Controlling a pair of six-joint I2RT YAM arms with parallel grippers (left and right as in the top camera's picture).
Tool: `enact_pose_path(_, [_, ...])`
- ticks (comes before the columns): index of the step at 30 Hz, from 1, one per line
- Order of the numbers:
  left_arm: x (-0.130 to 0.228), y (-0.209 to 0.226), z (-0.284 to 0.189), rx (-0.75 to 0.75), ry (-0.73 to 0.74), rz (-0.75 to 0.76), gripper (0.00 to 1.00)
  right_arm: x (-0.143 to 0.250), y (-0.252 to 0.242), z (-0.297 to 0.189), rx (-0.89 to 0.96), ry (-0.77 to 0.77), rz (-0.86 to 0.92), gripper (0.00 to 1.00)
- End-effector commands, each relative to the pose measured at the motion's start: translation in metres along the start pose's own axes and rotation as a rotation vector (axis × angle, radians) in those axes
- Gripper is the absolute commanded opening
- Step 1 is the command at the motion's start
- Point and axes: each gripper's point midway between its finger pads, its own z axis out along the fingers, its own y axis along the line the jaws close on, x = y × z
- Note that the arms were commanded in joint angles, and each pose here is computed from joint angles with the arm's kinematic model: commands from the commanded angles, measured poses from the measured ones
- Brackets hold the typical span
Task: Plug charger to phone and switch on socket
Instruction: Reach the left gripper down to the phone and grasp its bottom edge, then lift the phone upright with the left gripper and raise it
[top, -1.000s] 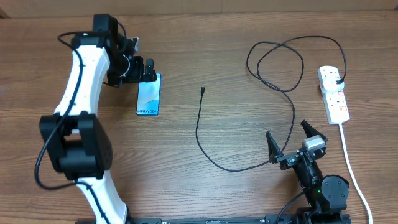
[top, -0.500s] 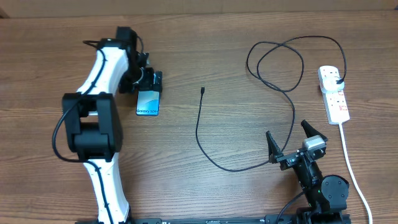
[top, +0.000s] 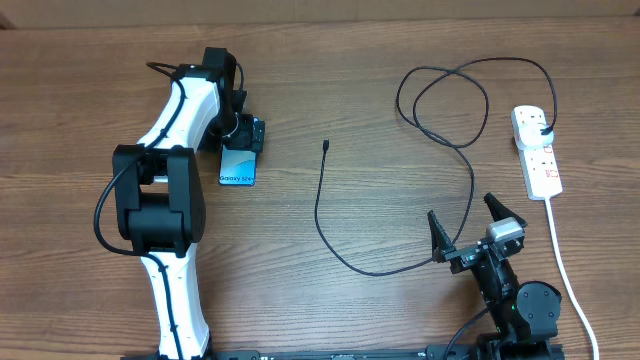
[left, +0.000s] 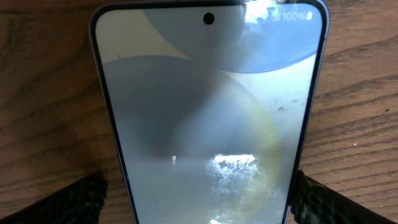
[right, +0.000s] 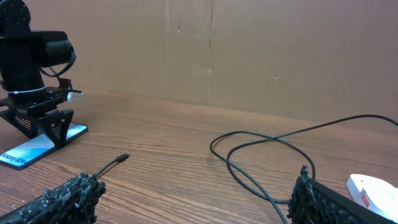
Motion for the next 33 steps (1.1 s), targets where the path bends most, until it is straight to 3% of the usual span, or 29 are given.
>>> enact_pose_path(1, [-0.002, -0.001, 0.002, -0.038, 0.001, -0.005, 0.96, 0.001, 0.002, 0.000, -0.010, -0.007, 0.003, 1.00])
enact_pose_path(27, [0.019, -0.007, 0.017, -0.055, 0.066, -0.068, 0.87, 0.001, 0.002, 0.000, -0.010, -0.007, 0.003, 1.00])
enact_pose_path(33, [0.021, -0.007, 0.018, -0.055, 0.071, -0.073, 0.76, 0.001, 0.002, 0.000, -0.010, -0.007, 0.003, 1.00])
